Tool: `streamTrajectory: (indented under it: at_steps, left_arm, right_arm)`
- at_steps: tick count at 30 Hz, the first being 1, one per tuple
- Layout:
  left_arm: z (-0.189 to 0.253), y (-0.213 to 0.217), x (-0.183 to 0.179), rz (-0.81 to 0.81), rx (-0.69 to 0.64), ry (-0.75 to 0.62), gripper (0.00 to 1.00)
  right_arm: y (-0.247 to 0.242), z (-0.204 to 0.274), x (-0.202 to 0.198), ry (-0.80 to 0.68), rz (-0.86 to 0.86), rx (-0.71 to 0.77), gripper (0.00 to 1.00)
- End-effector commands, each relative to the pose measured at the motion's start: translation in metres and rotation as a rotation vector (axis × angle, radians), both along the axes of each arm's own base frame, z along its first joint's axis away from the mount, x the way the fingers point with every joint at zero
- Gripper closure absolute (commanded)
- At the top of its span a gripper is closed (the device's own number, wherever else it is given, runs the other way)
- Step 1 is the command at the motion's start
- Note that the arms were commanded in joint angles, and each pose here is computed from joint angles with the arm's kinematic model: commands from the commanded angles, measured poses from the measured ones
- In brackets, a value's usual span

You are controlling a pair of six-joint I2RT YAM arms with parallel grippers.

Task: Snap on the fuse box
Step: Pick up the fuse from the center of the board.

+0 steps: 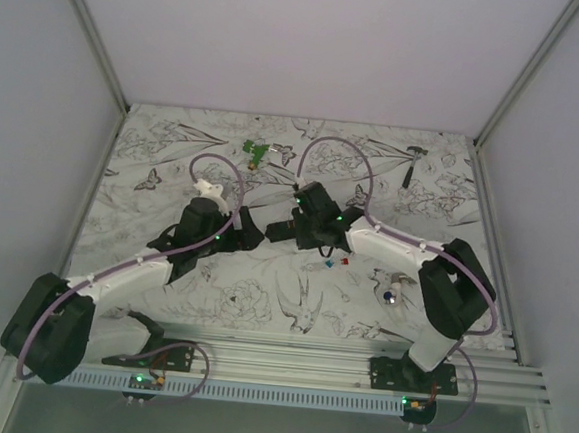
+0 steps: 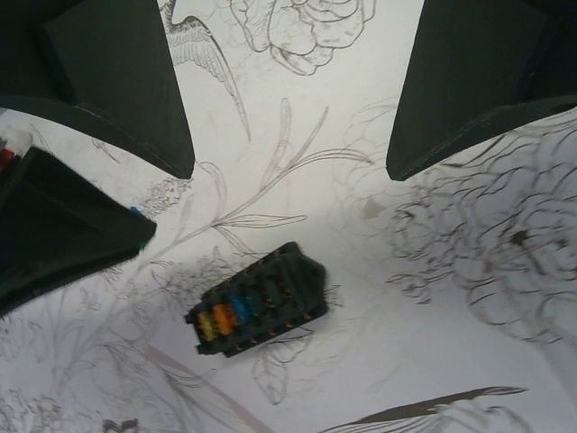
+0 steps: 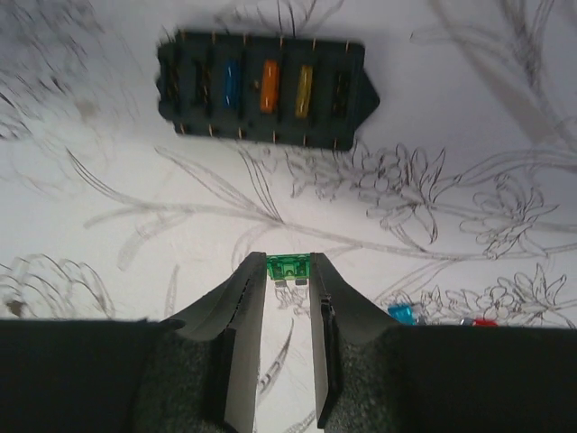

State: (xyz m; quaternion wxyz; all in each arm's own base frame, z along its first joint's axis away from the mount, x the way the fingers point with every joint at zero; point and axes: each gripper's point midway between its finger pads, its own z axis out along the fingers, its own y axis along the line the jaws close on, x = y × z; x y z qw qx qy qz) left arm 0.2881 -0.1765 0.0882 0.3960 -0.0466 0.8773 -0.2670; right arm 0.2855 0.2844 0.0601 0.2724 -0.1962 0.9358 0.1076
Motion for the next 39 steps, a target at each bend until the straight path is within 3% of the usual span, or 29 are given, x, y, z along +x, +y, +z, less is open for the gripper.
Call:
streamTrajectory:
  at_steps: [1, 6, 19, 22, 27, 39]
  left_arm:
    - [0.029, -0.029, 0.015, -0.054, -0.072, -0.117, 0.11]
    - [0.043, -0.044, 0.021, -0.085, -0.09, -0.199, 0.2]
    - [0.091, -0.073, 0.033, -0.171, -0.1, -0.419, 0.54]
    - [0.078, -0.077, 0.037, -0.165, -0.083, -0.404, 0.59]
    - [0.076, -0.079, 0.04, -0.158, -0.077, -0.408, 0.66]
    - [0.083, -0.079, 0.044, -0.121, -0.099, -0.435, 0.72]
  right_arm:
    - [0.021, 0.046, 0.032, -0.122, -0.091, 0.205, 0.71]
    - [0.033, 0.072, 0.046, -0.159, -0.126, 0.328, 0.71]
    - [0.054, 0.113, 0.05, -0.139, -0.14, 0.552, 0.71]
    - [0.055, 0.119, 0.051, -0.126, -0.157, 0.597, 0.71]
    - [0.057, 0.125, 0.048, -0.118, -0.163, 0.635, 0.71]
    - [0.059, 0.124, 0.045, -0.091, -0.18, 0.674, 0.71]
